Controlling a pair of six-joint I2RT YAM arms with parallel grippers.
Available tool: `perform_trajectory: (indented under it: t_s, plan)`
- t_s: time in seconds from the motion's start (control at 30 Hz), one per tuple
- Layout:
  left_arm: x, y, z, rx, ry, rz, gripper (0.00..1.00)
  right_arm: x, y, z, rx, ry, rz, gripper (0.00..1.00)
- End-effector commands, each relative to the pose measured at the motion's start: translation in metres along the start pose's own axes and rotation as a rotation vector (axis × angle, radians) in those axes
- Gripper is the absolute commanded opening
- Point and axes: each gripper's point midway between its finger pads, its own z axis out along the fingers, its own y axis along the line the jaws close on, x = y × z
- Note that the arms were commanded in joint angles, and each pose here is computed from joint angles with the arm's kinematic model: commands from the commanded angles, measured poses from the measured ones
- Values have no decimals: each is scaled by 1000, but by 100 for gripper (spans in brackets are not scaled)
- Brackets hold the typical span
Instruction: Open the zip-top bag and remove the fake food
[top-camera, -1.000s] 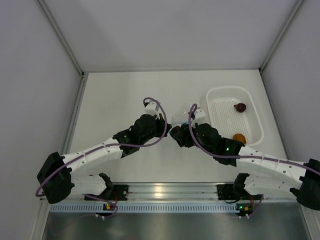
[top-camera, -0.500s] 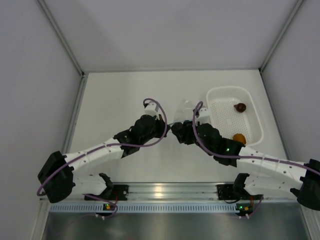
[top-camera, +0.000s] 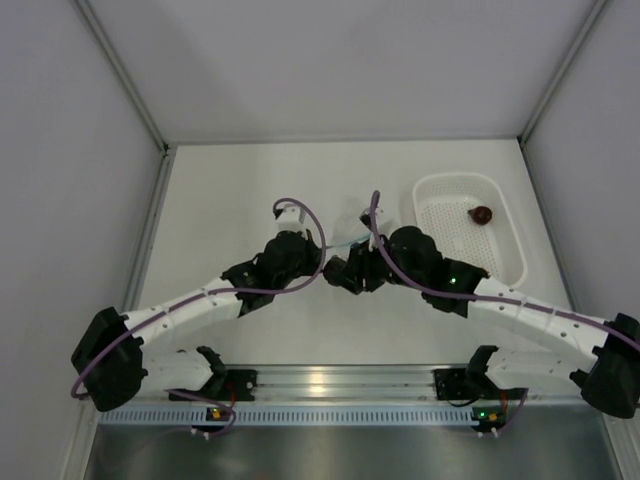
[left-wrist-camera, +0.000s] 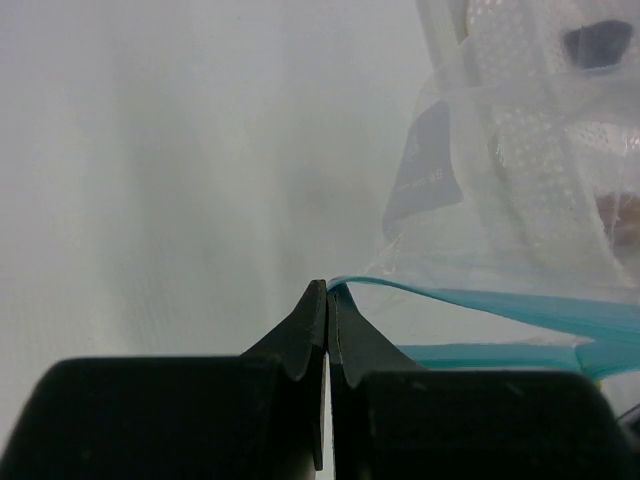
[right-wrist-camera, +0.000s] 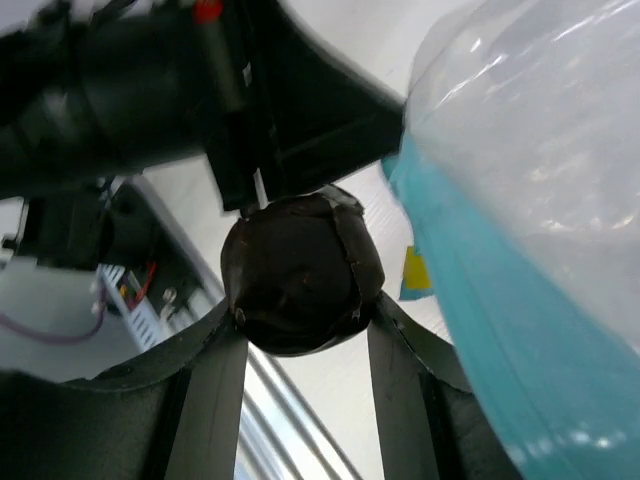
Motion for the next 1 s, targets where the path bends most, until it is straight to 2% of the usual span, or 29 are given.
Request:
perform_trajectory:
  t_s: [0.0, 0.13, 0.17, 0.23, 0.4, 0.47, 0.57, 0.7, 0.8, 0.97]
  plan:
    - [-8, 44, -4, -164, -45, -5, 0, 4, 63, -15, -359, 114, -81, 20]
    - [-17, 45, -9, -160, -73, -25, 0, 27, 72, -13, -468, 214, -98, 19]
    - [-19, 45, -10, -157, -78, -33, 0, 37, 80, -18, -546, 249, -98, 20]
    - [-20, 42, -12, -144, -80, -40, 0, 39, 86, -18, -602, 255, -98, 20]
    - [-27, 44, -17, -156, -107, -51, 0, 51, 74, -11, -549, 311, -139, 18]
    - [-31, 51, -20, -198, -126, -66, 0, 64, 76, -18, -597, 377, -150, 18]
    - [-36, 54, -23, -213, -152, -87, 0, 75, 73, -16, -605, 405, -177, 18]
    - [-44, 41, -26, -159, -157, -109, 0, 88, 79, -17, -690, 444, -195, 18]
    - [-52, 34, -26, -143, -167, -95, 0, 89, 83, -14, -700, 435, -211, 18]
    - [-57, 43, -25, -202, -186, -86, 0, 63, 69, -3, -541, 333, -209, 17]
